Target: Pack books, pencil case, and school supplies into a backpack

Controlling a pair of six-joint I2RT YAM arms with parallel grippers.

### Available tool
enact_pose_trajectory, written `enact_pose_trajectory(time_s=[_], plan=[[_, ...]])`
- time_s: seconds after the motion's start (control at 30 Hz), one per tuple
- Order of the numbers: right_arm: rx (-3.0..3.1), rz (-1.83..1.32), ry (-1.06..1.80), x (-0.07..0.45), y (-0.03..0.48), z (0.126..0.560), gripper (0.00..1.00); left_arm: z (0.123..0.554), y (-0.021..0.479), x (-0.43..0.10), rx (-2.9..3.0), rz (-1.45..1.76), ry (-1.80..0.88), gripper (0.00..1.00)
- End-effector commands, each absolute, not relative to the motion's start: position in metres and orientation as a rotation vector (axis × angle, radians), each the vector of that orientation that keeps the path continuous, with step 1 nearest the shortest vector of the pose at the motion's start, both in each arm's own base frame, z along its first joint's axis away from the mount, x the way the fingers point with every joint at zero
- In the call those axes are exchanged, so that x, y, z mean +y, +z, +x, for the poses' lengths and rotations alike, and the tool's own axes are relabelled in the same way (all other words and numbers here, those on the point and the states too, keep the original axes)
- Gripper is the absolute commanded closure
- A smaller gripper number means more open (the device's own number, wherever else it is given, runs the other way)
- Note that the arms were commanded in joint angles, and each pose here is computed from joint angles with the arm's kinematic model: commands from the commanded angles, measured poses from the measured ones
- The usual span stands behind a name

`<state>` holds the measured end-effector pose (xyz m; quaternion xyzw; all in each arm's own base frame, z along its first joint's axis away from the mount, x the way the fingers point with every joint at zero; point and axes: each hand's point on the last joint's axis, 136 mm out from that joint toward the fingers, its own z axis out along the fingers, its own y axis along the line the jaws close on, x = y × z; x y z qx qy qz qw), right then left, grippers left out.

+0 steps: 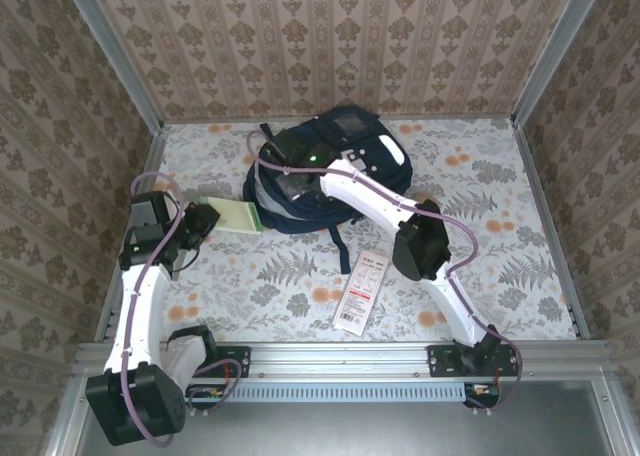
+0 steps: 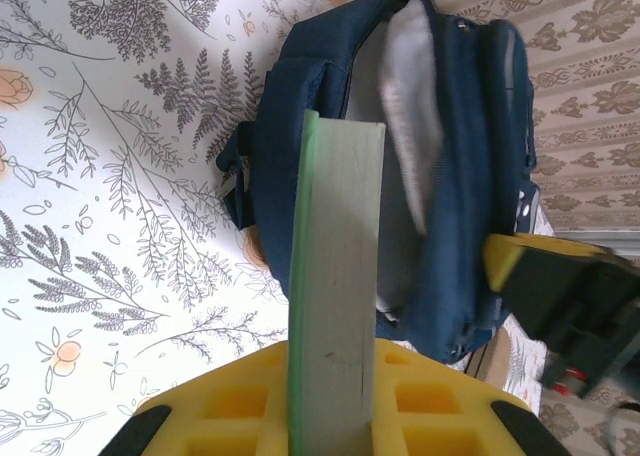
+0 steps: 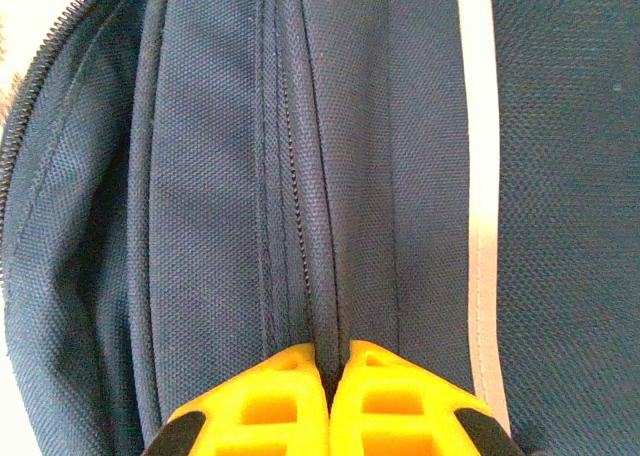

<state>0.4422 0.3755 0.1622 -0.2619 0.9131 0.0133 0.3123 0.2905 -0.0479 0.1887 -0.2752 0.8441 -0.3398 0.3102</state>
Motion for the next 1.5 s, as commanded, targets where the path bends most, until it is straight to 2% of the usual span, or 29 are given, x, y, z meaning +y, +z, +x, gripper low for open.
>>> enact_pose_trajectory(time_s=[0.0, 0.2, 0.47, 0.9, 1.27, 1.33, 1.37, 1.4, 1.47], plan=[[2.297, -0.603, 0.161, 0.373, 0.245, 0.430, 1.00, 0.306, 0.212, -0.048, 2.139, -0.656, -0.933, 1.00], [2.218, -0.599, 0.259, 0.364, 0.298, 0.423, 1.00, 0.329, 0.212, -0.052, 2.035, -0.711, -0.978, 1.00], [2.193, -0.466, 0.543, 0.348, 0.348, 0.423, 1.00, 0.379, 0.211, -0.090, 1.938, -0.719, -1.028, 1.00], [2.239, -0.357, 0.655, 0.338, 0.343, 0.436, 1.00, 0.439, 0.202, -0.186, 1.827, -0.668, -1.200, 1.00], [2.244, -0.334, 0.726, 0.343, 0.344, 0.436, 1.00, 0.476, 0.162, -0.240, 1.886, -0.686, -1.189, 1.00], [2.242, -0.328, 0.728, 0.343, 0.345, 0.437, 1.00, 0.485, 0.156, -0.249, 1.909, -0.672, -1.173, 0.95], [2.244, -0.326, 0.731, 0.344, 0.344, 0.437, 1.00, 0.491, 0.154, -0.251, 1.926, -0.667, -1.151, 0.89], [2.246, -0.326, 0.730, 0.343, 0.344, 0.437, 1.00, 0.486, 0.150, -0.267, 1.968, -0.640, -1.145, 0.79], [2.254, -0.324, 0.721, 0.342, 0.341, 0.438, 1.00, 0.486, 0.139, -0.271, 2.022, -0.645, -1.110, 0.53]])
